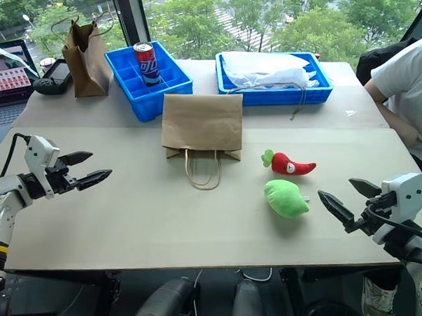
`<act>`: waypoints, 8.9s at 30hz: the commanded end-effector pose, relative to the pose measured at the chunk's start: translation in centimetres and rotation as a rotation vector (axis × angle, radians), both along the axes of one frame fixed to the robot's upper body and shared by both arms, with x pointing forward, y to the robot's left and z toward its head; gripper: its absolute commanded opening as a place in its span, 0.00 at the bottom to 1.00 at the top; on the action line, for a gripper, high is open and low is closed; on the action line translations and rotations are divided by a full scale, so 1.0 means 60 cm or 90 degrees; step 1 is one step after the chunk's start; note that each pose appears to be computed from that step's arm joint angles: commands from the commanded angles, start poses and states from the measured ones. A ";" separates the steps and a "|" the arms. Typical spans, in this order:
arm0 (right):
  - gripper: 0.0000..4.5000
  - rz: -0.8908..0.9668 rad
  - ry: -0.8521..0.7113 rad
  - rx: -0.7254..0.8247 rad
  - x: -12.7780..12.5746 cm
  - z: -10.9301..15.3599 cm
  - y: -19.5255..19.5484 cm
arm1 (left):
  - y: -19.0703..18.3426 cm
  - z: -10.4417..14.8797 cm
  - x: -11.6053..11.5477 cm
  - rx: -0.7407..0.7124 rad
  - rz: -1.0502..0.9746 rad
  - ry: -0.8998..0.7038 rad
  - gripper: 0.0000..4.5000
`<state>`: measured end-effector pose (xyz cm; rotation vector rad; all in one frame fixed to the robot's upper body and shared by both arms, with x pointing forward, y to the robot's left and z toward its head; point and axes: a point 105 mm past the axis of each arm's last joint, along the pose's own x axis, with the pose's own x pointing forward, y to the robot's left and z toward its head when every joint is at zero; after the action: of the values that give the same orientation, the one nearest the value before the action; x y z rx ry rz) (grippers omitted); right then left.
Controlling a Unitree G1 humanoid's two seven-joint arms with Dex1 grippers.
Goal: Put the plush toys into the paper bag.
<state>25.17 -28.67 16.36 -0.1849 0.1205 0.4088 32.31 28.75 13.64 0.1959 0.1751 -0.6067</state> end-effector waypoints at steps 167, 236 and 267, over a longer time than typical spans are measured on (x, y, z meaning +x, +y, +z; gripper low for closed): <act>0.00 0.396 -0.105 -0.267 0.112 0.055 0.356 | -0.372 0.230 0.008 -0.183 -0.512 0.121 0.00; 0.01 0.121 -0.038 -0.298 0.223 -0.014 0.098 | -0.365 0.218 0.018 -0.184 -0.474 0.089 0.00; 0.09 0.426 -0.157 -0.200 0.165 0.037 0.468 | -0.389 0.199 0.003 -0.267 -0.438 0.114 0.00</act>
<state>34.62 -1.95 16.36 -0.6067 -0.0259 1.0368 33.15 5.80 24.77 -0.2276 0.1822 -1.2968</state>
